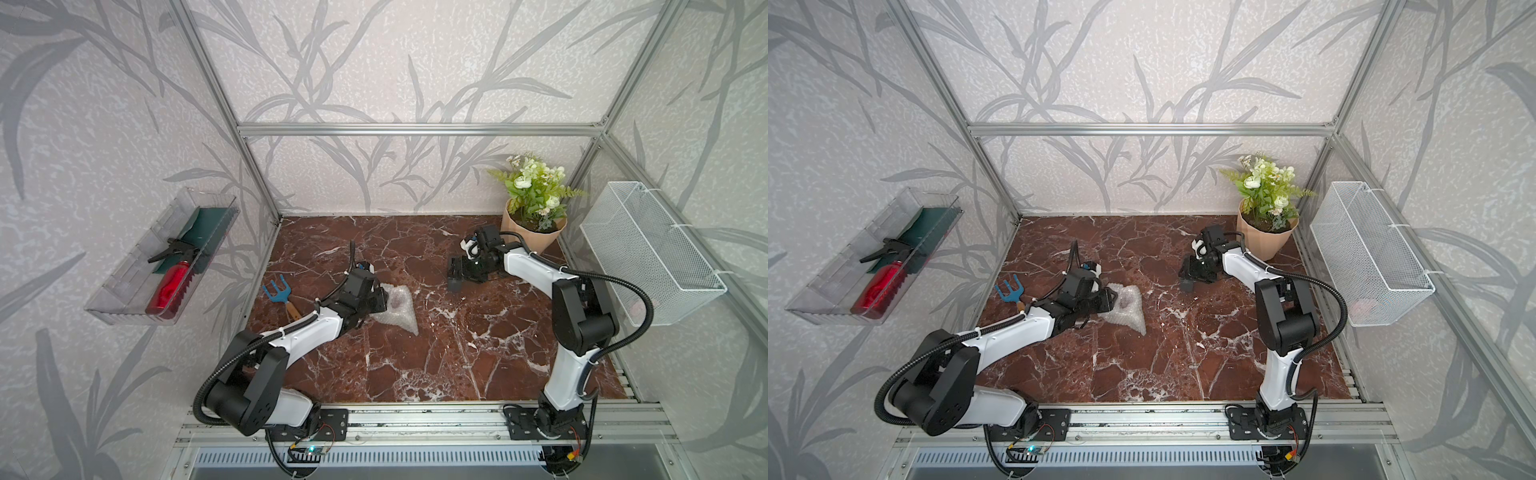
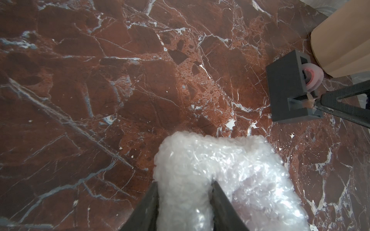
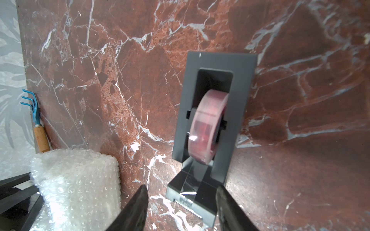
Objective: Wrap mugs in bubble wrap
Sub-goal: Tear off the tape using the Tape Cutter.
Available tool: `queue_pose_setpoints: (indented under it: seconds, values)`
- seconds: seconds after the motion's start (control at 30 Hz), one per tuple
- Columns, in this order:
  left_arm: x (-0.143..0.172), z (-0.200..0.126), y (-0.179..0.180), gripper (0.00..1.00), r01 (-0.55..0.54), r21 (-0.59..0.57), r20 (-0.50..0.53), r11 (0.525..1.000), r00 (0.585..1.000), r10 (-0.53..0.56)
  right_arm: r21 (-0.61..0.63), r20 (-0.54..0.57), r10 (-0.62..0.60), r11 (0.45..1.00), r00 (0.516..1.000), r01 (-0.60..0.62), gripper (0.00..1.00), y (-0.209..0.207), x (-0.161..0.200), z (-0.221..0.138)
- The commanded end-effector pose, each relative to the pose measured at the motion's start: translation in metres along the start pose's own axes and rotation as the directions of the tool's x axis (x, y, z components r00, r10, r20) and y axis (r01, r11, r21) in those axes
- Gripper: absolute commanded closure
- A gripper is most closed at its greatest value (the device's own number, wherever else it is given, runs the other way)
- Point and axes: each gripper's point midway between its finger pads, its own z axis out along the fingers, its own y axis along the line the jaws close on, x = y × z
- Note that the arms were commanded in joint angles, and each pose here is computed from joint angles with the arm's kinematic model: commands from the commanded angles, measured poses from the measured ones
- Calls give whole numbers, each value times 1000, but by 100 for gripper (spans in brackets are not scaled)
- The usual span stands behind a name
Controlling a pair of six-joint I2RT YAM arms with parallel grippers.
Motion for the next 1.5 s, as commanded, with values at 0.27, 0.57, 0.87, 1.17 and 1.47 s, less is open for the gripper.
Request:
queue_pose_setpoints:
  seconds: [0.27, 0.57, 0.87, 1.17, 1.47]
  values:
    - [34, 1, 20, 60, -22, -76, -110, 997, 994, 14, -50, -43, 57, 997, 997, -59, 51, -5, 10, 19]
    - [33, 0, 20, 61, -23, -75, -108, 997, 994, 15, -83, 3, 65, 994, 998, -65, 55, 1, 4, 8]
    - [34, -1, 21, 60, -20, -77, -107, 997, 994, 12, -63, 23, 50, 997, 998, -49, 57, 8, 3, -13]
    - [35, 1, 20, 60, -21, -73, -110, 997, 994, 13, -58, 14, 54, 997, 998, -53, 57, 8, 4, -16]
    - [34, -1, 20, 60, -21, -74, -105, 997, 994, 13, -54, 11, 76, 996, 997, -76, 59, 2, 7, -5]
